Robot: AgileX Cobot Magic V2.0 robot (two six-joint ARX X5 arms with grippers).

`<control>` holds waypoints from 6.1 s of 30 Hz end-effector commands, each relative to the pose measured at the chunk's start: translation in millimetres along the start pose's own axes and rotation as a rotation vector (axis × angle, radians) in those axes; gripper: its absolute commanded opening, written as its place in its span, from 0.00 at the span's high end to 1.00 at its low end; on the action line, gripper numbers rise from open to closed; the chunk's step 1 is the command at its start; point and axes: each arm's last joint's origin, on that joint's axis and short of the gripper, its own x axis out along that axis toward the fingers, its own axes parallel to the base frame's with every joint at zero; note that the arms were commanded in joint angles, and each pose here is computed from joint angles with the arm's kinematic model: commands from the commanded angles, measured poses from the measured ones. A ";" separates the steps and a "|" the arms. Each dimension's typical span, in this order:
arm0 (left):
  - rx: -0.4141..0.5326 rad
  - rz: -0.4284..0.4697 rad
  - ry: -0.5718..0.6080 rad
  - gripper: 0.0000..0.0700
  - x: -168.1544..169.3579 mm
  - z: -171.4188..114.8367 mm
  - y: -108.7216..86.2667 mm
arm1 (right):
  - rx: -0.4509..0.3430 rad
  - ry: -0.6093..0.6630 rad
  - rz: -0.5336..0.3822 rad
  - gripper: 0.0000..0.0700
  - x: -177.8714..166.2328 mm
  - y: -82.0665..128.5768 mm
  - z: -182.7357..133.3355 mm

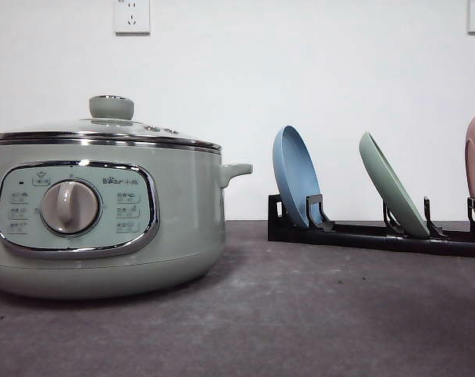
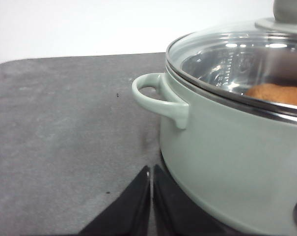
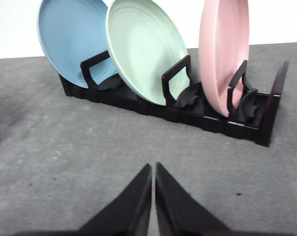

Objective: Transfer potato from steamer to green plate

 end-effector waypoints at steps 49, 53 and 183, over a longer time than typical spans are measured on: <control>-0.166 -0.362 0.329 1.00 -3.4 206.5 -6.0 | -0.023 0.306 0.237 1.00 -12.2 35.4 213.3; -0.158 -0.375 0.360 1.00 -0.9 208.8 -7.3 | -0.025 0.368 0.270 1.00 -6.3 37.0 214.7; -0.161 -0.377 0.370 0.20 -1.6 207.9 -7.7 | -0.095 0.479 0.326 0.99 170.9 95.3 282.1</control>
